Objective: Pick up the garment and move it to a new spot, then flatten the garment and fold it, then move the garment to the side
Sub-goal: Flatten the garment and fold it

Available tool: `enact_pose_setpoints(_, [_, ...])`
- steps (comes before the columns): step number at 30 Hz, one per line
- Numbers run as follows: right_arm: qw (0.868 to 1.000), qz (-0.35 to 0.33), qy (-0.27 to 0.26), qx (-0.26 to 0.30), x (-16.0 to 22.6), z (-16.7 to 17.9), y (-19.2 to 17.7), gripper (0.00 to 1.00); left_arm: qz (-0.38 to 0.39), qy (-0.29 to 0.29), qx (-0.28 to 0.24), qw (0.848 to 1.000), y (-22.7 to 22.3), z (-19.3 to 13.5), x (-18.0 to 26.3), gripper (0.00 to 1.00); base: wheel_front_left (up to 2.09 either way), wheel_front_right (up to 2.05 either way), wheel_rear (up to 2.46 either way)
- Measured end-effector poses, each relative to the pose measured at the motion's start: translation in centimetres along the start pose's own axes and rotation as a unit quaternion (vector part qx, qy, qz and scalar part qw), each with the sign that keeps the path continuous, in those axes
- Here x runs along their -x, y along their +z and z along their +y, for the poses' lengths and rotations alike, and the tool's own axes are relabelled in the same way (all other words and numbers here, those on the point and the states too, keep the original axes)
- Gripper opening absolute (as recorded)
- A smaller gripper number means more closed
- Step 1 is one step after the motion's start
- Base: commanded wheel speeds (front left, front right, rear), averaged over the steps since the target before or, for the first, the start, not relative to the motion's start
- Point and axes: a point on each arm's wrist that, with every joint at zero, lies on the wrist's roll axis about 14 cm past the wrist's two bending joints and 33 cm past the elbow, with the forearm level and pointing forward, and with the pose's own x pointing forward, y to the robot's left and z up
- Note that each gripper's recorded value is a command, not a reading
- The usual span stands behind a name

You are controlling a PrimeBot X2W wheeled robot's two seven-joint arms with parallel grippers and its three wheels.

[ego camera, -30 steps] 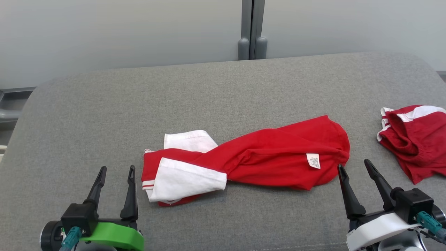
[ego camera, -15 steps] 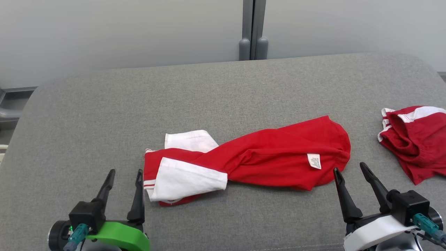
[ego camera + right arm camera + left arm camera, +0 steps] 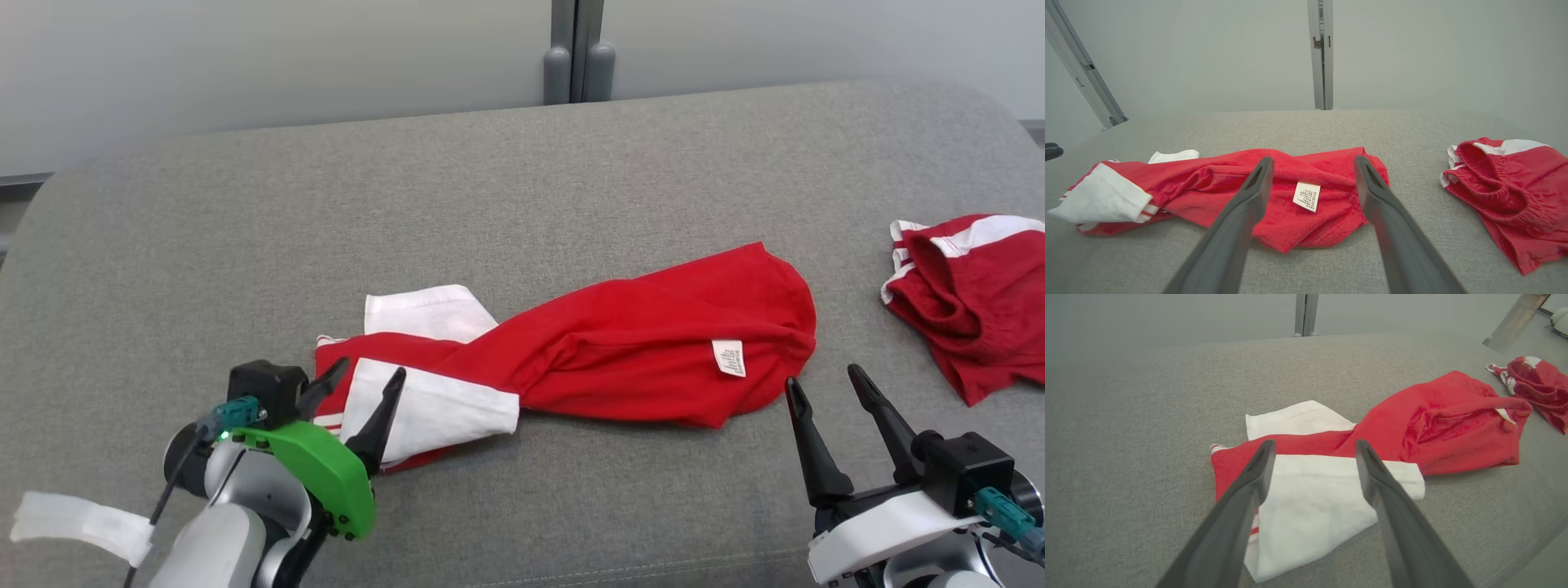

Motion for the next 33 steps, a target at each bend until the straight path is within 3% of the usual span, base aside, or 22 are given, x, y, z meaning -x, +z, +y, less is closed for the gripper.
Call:
enact_pose_setpoints(16, [0.999, 0.020, -0.049, -0.005, 0.0, -2.9, -2.0, 1.00, 0.110, -0.014, 0.042, 0.993, -4.5, 2.2, -3.7, 1.00, 0.00, 0.00, 0.00])
enact_pose_setpoints(24, [0.998, 0.026, -0.051, -0.006, -0.5, -3.1, -2.6, 1.00, 0.123, -0.011, 0.053, 0.991, -5.1, 3.0, -3.7, 0.99, 0.00, 0.00, 0.00])
enact_pose_setpoints(26, [0.998, 0.023, -0.050, -0.005, -0.7, -3.2, -2.5, 1.00, 0.126, -0.013, 0.054, 0.991, -5.2, 2.9, -3.6, 0.20, 0.00, 0.00, 0.00])
enact_pose_setpoints(27, [0.998, 0.022, -0.052, -0.005, -0.8, -3.3, -2.5, 1.00, 0.124, -0.015, 0.053, 0.991, -5.1, 2.8, -3.6, 0.00, 0.00, 0.00, 0.00])
enact_pose_setpoints(33, [0.997, 0.031, -0.072, -0.008, -0.8, -4.7, -3.1, 1.00, 0.124, -0.029, 0.058, 0.990, -4.8, 2.1, -3.3, 0.00, 0.00, 0.00, 0.00])
